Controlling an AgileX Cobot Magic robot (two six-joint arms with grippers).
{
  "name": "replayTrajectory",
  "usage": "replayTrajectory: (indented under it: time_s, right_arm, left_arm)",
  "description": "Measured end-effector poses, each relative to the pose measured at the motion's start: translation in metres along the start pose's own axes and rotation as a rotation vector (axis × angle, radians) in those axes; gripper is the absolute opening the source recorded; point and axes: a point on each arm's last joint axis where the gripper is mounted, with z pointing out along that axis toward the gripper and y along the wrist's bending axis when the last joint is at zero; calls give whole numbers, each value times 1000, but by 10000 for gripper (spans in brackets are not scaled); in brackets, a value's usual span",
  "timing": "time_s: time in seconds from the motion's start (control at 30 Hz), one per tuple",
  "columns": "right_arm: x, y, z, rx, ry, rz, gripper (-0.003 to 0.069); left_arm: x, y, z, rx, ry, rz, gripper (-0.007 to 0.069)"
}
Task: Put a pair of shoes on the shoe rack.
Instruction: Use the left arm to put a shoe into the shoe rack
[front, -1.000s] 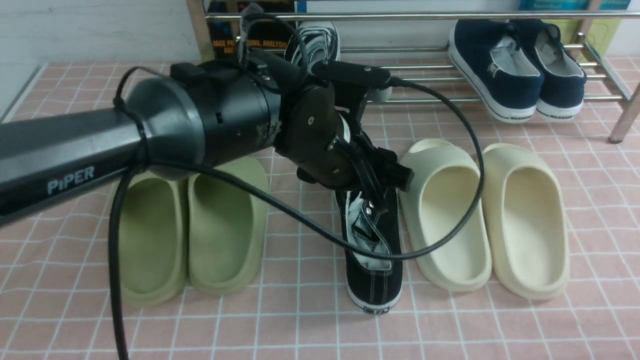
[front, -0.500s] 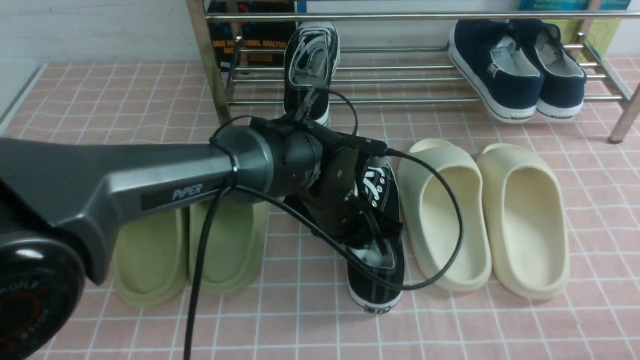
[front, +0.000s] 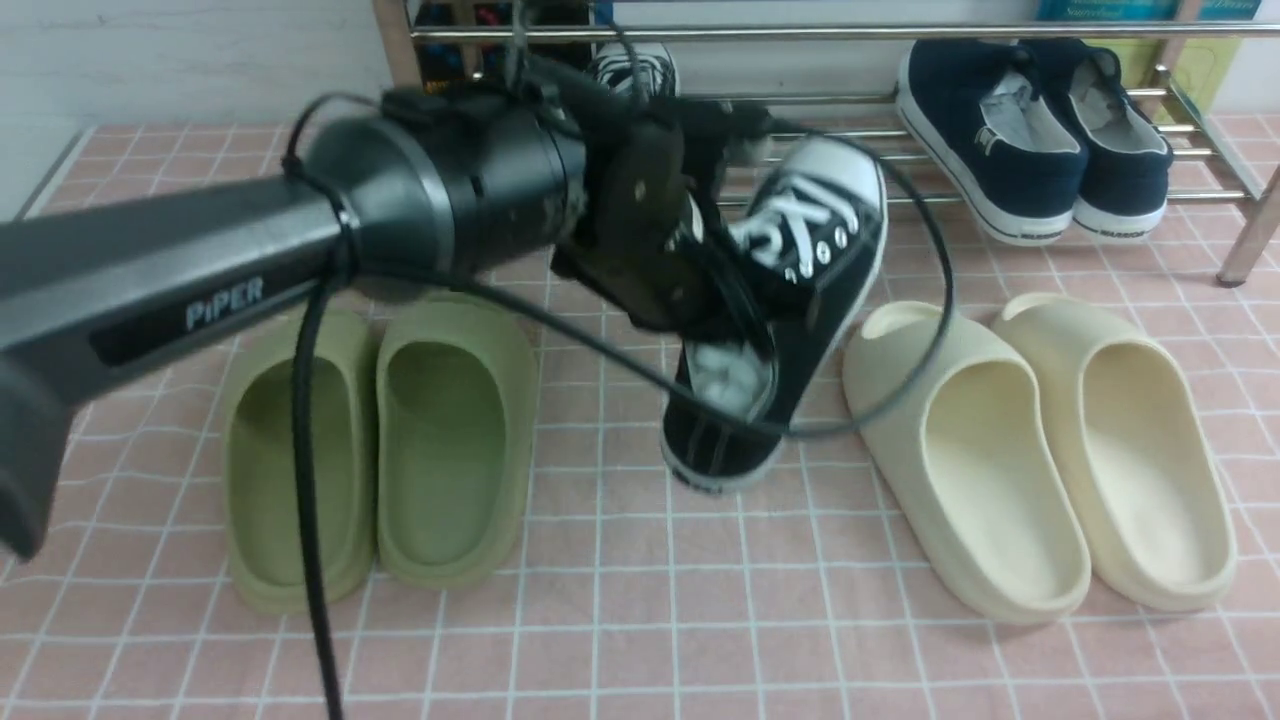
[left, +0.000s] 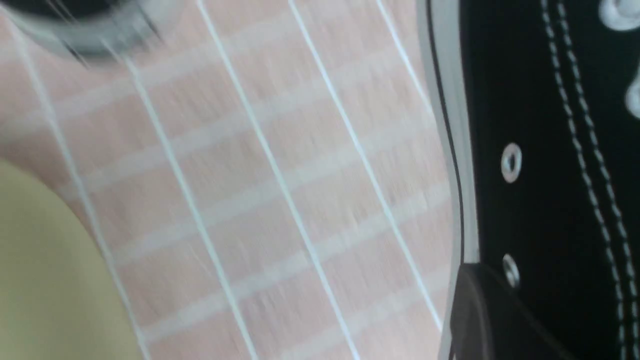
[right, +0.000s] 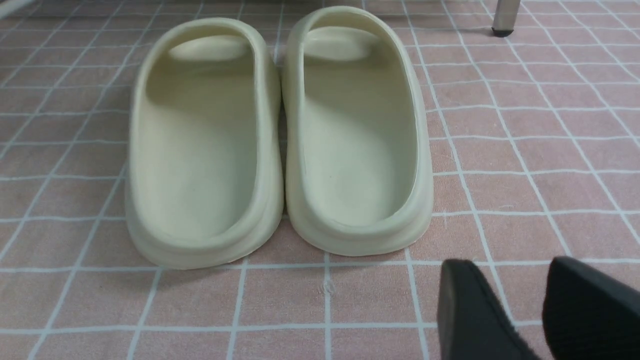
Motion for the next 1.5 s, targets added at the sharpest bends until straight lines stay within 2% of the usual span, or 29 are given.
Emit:
replayTrajectory:
  time_s: [0.23,0.37,0.7,1.0,1.1,1.17,1.2,1.4,1.5]
  right_arm:
    - [0,0,0,0,0,0,240]
    - [0,0,0,0,0,0,240]
    - [0,0,0,0,0,0,240]
    - [0,0,0,0,0,0,240]
    - [0,0,0,0,0,0,240]
    - [0,0,0,0,0,0,240]
    - [0,0,0,0,0,0,240]
    - [0,0,0,0,0,0,240]
    - [0,0,0,0,0,0,240]
  left_arm:
    - [-47,28,26,-3,-32,-136,43]
    - [-65,31,49,14,-89,-170,43]
    - [-74,35,76,-3,-187,-259,43]
    - [-72,41,94,-35,-244,-261,53]
    - [-74,42,93,-33,-265,-257,86]
    - [-80,41,90,-17,-309,-261,147]
    - [-80,41,90,-18,-310,-260,153]
    - [-85,40,83,-9,-339,-261,323]
    - [-89,38,75,-5,-350,-262,357]
